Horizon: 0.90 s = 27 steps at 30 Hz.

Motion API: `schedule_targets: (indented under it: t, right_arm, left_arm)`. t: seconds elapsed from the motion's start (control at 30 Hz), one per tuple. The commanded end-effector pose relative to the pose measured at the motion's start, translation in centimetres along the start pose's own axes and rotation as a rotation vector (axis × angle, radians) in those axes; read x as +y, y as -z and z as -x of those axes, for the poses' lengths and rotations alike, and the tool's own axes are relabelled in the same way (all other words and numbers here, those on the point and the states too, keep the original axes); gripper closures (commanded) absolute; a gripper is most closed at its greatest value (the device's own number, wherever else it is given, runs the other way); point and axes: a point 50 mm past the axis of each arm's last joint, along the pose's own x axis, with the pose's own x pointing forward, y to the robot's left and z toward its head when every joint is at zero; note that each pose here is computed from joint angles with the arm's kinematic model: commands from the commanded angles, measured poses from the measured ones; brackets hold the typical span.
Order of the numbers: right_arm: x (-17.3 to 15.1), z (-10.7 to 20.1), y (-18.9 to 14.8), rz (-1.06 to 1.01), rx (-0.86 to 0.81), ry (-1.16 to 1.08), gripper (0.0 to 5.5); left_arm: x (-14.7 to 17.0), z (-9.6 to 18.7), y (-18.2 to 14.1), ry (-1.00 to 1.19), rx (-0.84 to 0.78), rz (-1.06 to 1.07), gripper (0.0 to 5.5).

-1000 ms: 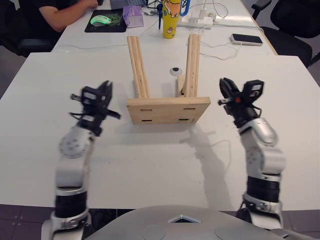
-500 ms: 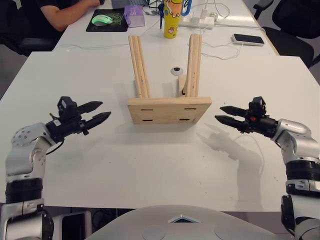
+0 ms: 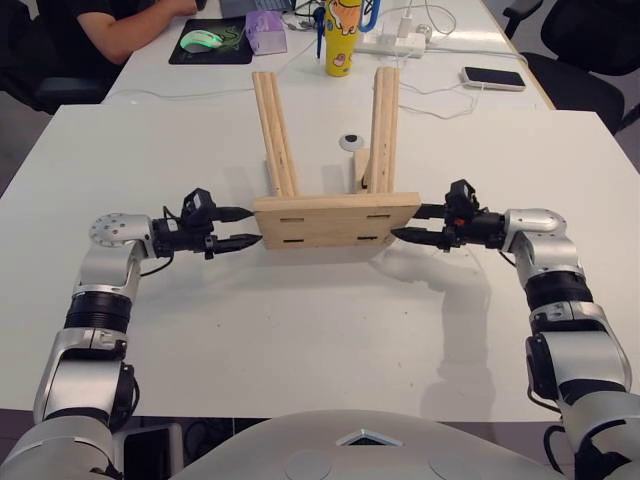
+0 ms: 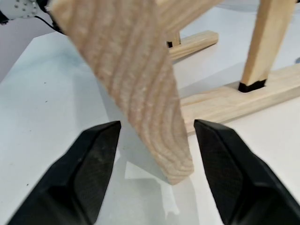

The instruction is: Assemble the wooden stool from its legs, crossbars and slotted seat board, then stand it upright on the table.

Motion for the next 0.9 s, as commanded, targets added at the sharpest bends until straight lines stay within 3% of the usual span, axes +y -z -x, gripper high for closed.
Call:
schedule_targets:
  t: [0.03,0.27,0.57,0.9]
  right_arm:
    - [-0.4,-0.4,-0.7,0.034,0.008,-0.011,2.59]
    - [-0.6,-1.0,-0.4,0.047,0.026,-0.021,2.59]
    - [-0.9,-1.2,-0.8,0.05,0.002,-0.038,3.68]
    - [-0.2,-0.6,-2.3,0.033,-0.023,-0.169,3.8]
  left_arm:
    - [0.5,-0.8,-0.5,0.025,0.008,-0.029,2.69]
    - [1.4,-1.7,-0.7,0.014,-0.005,-0.045,2.69]
    - [1.4,-2.0,-0.2,0.063,0.028,-0.05,3.88]
    - [0.8,-0.7,-1.9,0.112,-0.038,-0.049,3.9]
